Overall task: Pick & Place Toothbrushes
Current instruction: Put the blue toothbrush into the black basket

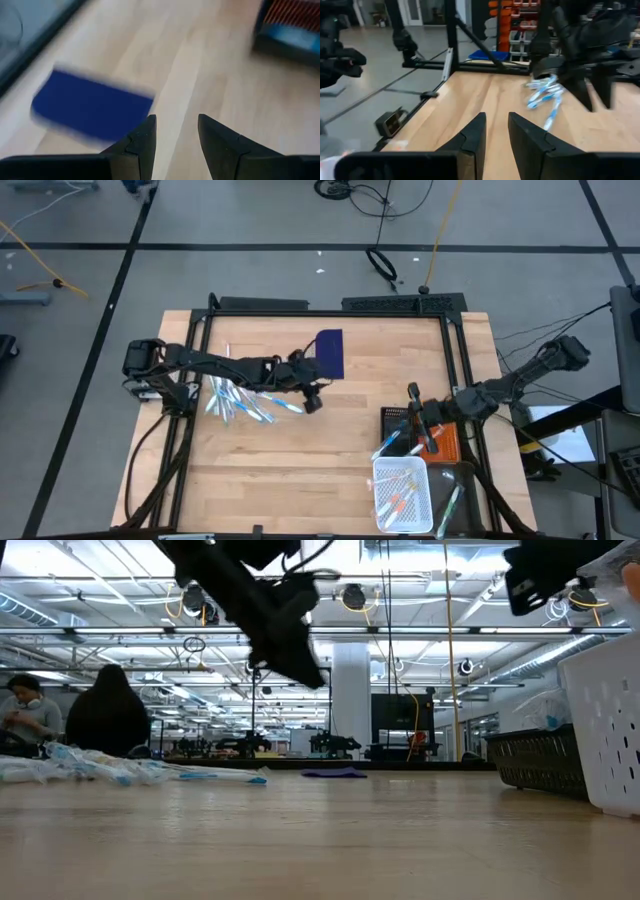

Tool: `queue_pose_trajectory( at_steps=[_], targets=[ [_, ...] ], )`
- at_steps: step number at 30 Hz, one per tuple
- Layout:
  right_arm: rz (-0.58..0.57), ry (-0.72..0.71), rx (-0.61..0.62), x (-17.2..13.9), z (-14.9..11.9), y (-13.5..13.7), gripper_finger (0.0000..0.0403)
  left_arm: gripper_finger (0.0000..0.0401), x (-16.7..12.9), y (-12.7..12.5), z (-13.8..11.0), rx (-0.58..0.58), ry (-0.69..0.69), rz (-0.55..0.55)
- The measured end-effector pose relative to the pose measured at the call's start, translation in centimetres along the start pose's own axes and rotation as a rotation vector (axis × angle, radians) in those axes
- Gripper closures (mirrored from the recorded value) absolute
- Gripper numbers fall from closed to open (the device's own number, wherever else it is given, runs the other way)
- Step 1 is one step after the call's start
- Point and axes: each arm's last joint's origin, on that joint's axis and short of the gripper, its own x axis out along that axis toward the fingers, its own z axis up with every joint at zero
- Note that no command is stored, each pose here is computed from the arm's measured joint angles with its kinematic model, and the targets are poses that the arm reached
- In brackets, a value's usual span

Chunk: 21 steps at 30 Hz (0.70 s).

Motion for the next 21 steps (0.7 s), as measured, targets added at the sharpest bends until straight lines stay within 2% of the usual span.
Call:
queue_pose_trajectory(
  at_steps=[6,16,21],
  targets=[
    [-0.024,0.002,0.023,1.3,-0.2,-2.2,0.0330,0.0254,-1.6,1.8,-1.5,-0.005,0.205,0.060],
    [0.006,-0.029,0.055,2.9,-0.5,-5.1,0.0330,0.0254,-3.0,3.8,-4.4,-0.002,0.553,0.153],
    [0.001,-0.020,0.077,3.4,-0.9,-5.9,0.0330,0.0254,-2.6,3.5,-4.9,0.017,0.622,0.071]
  ],
)
